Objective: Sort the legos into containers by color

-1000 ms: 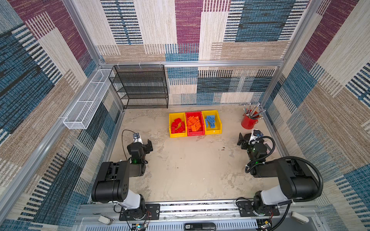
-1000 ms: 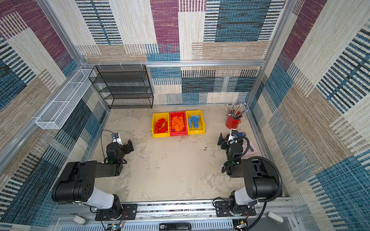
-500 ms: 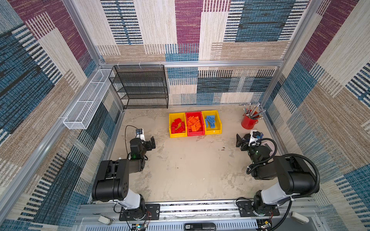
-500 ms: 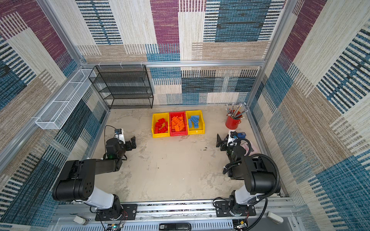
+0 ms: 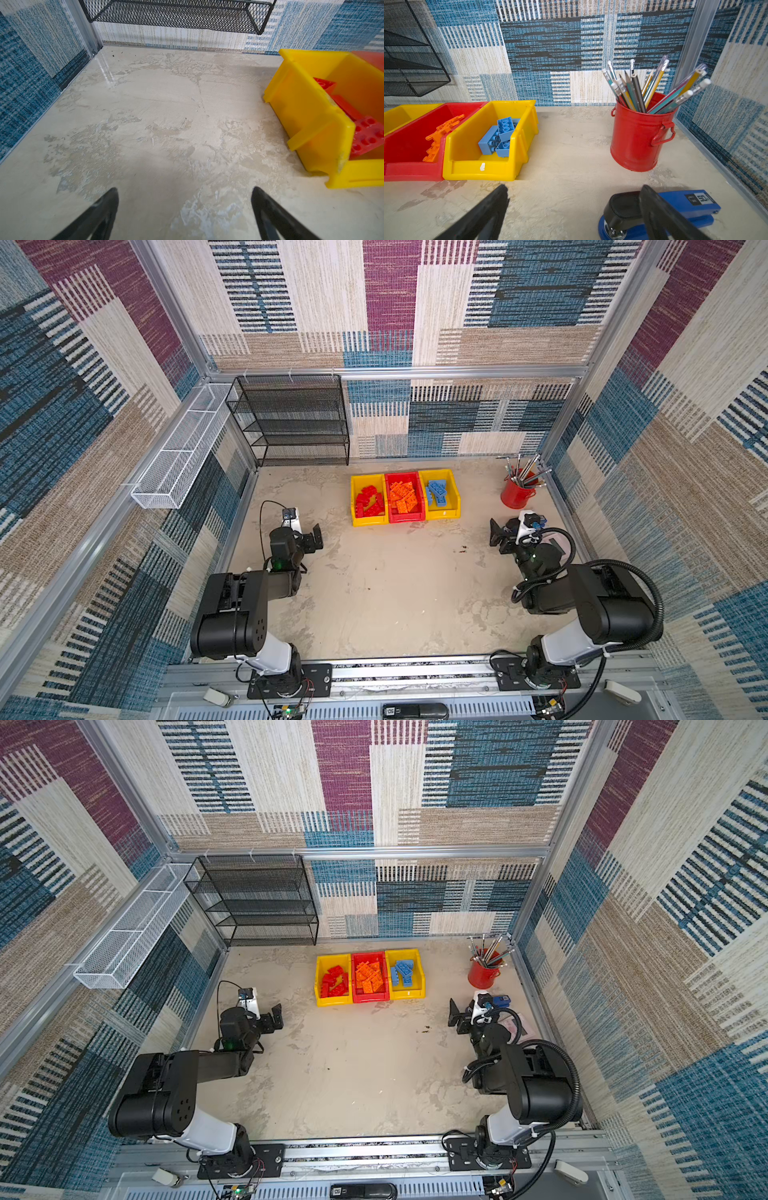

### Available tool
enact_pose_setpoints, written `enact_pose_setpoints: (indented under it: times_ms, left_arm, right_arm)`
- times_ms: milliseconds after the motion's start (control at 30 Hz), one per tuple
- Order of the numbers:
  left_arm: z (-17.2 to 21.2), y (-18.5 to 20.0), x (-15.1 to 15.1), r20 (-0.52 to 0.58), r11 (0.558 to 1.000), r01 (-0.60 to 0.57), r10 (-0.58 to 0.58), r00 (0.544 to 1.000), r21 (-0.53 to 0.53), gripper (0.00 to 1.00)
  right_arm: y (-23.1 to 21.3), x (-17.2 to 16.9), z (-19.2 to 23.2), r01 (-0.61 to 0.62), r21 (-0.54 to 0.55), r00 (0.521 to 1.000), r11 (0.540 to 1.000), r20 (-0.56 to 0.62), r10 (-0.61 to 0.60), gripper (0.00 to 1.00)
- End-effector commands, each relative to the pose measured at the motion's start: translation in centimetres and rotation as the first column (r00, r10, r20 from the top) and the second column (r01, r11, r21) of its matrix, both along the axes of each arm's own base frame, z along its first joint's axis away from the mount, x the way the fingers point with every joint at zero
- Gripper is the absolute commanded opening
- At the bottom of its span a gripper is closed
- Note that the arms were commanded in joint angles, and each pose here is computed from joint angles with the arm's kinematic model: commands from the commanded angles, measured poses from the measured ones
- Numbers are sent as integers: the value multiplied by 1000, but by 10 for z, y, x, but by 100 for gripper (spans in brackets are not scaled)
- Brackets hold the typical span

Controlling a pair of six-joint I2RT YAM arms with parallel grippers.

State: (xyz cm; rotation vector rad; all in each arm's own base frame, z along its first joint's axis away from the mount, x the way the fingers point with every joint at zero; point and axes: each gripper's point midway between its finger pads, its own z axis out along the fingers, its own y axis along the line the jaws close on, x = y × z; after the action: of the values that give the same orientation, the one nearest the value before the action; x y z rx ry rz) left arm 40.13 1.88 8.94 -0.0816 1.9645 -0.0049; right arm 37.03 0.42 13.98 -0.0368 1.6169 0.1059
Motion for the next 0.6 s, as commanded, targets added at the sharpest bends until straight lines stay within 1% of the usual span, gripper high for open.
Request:
enact_pose_setpoints:
  times_ms: [0,567]
  left_arm:
    - [6,-2,2,21,1000,23,-24,999,21,100]
    - [6,-2,2,21,999,24,-24,999,21,100]
  right_arm:
    - [1,0,11,-8,-12,999,1000,46,8,99]
    - [1,3,10,-2,-17,999,1000,37,3,99]
